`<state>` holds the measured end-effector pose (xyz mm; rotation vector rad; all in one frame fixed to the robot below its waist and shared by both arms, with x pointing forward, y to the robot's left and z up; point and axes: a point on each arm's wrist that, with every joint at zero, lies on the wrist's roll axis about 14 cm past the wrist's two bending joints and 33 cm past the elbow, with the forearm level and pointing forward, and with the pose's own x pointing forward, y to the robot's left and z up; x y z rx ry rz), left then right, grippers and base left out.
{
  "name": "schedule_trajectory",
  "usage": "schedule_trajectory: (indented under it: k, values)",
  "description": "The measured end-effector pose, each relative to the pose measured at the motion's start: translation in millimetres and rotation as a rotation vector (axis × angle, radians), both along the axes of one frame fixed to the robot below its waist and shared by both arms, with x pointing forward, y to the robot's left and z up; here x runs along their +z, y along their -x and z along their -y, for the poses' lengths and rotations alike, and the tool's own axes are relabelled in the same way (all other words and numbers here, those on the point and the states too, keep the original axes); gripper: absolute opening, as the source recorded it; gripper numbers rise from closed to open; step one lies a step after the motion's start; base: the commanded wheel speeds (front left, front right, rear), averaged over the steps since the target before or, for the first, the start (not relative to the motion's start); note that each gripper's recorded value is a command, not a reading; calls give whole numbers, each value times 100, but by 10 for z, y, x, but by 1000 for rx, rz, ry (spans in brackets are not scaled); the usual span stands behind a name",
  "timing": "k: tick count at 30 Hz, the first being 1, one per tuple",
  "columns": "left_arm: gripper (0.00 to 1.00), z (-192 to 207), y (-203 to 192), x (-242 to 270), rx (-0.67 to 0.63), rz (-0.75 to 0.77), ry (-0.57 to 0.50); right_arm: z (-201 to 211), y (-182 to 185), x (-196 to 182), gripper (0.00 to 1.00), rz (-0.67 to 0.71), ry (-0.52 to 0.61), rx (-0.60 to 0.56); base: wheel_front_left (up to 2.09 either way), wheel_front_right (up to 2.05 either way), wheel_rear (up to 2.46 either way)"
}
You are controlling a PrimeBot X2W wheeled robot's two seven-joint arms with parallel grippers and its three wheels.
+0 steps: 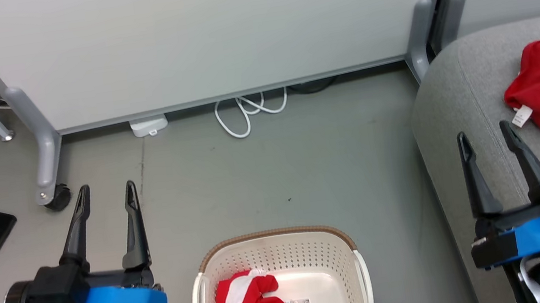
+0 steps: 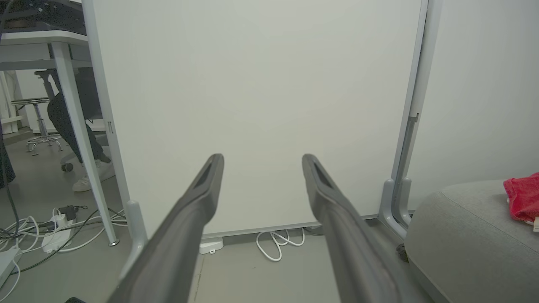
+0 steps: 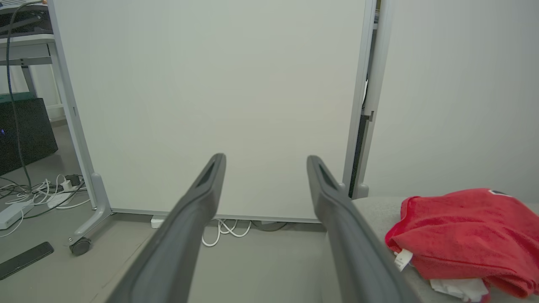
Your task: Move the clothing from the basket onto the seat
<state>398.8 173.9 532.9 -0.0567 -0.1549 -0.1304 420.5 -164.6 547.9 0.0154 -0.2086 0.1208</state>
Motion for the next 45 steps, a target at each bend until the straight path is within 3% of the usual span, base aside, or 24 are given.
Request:
schedule_trajectory:
  k: [11,28,39,45]
  values:
    - [100,-147,369,-158,54,-47,-6,-32,297,-163,100,-51,-1,5,0,0,0]
    - [100,-41,347,-243,13,-74,-12,14,350,-287,100,-90,-29,-9,0,0,0]
    - [100,235,-115,-323,-144,-102,-114,-32,67,-254,100,-73,-29,3,0,0,0]
    - [100,457,-446,-679,-261,-197,-189,-55,-244,-249,100,-53,-7,8,0,0,0]
